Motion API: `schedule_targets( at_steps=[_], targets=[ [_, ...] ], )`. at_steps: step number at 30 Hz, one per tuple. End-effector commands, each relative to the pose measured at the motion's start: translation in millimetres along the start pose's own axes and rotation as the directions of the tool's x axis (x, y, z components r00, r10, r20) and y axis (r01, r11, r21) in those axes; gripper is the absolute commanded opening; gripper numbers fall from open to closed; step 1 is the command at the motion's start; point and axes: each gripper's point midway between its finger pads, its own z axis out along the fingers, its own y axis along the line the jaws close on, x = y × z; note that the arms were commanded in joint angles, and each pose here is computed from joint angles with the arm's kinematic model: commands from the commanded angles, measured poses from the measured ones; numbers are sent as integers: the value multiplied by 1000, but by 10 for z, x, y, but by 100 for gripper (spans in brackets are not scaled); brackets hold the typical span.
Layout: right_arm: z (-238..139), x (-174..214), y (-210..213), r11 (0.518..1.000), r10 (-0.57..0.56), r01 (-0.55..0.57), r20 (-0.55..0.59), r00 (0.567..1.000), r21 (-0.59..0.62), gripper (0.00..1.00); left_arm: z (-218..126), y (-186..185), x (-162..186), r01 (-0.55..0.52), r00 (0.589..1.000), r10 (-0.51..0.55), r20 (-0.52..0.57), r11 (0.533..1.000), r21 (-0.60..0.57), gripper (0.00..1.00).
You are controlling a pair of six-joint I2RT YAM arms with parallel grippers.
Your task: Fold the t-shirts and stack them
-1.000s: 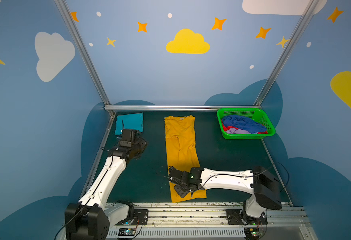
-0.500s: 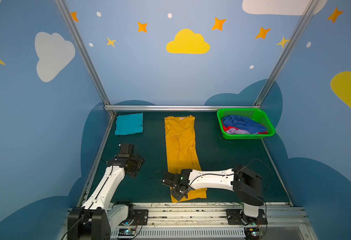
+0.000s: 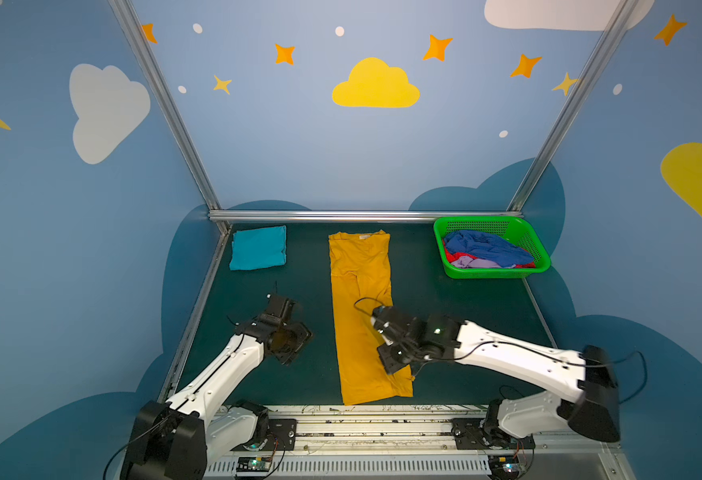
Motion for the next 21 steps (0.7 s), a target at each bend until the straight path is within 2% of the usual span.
schedule_targets(
  at_steps=[1,4,6,10,15,17,21],
  targets=[
    [-237,230,-479,988,139,-139,11,990,66,0,73,16,157,-22,1000,21,-19,999,-34,70],
    [-357,227,-729,974,202,-217,189,961,61,0,151,92,350,-42,998,38,-57,997,-64,72],
    [-385,277,-819,968,239,-252,253,938,19,0,193,149,462,-53,996,47,-74,995,-85,75],
    [-341,534,-1075,922,368,-385,230,901,35,0,249,221,702,-84,991,70,-117,990,-114,78],
    [-259,750,-1300,880,443,-467,210,872,86,0,321,239,967,-137,980,113,-166,980,-144,79],
    [-264,734,-1304,877,452,-475,210,867,72,0,356,229,1019,-155,976,127,-176,976,-153,79],
    [-318,519,-1054,922,384,-385,211,899,-42,0,440,171,1052,-165,973,134,-189,974,-158,79]
  ],
)
